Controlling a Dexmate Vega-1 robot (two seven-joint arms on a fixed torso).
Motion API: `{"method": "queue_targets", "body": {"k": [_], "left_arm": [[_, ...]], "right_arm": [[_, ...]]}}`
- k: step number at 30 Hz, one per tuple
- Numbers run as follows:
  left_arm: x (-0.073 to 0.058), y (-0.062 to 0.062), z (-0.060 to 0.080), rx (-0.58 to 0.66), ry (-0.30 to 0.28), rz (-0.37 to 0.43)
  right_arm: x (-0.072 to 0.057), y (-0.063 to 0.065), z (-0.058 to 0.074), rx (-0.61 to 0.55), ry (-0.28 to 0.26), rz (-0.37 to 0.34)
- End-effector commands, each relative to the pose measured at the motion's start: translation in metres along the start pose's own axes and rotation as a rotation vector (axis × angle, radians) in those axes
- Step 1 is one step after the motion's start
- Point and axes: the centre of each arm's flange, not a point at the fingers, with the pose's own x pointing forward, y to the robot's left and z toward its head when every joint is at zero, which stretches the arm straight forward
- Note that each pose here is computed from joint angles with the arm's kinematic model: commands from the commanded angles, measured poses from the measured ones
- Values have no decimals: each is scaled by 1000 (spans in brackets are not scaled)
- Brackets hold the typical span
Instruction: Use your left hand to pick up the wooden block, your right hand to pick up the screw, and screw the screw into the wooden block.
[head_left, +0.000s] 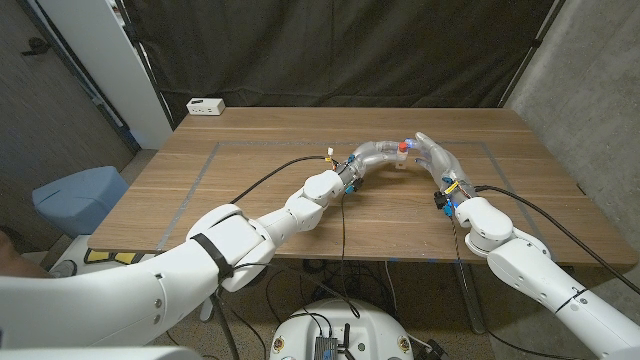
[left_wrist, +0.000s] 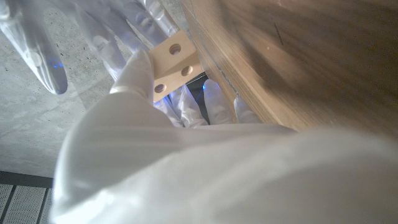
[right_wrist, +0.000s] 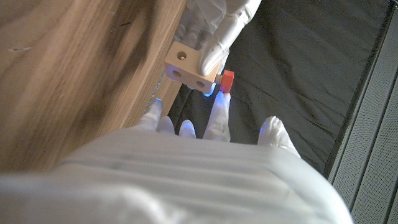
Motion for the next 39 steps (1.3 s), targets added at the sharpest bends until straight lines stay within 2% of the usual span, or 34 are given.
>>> {"method": "queue_targets", "body": {"k": [1,25,39], "left_arm": [[1,1,-1,-4,11,1],[3,0,-1,-4,20,-8],[1,-2,-1,-4,10,-8]], "right_arm": [[-2,-1,0,1,1,-11],[-5,-2,-2,-2,1,8],[-5,-1,-2,-9,-1,91]]}}
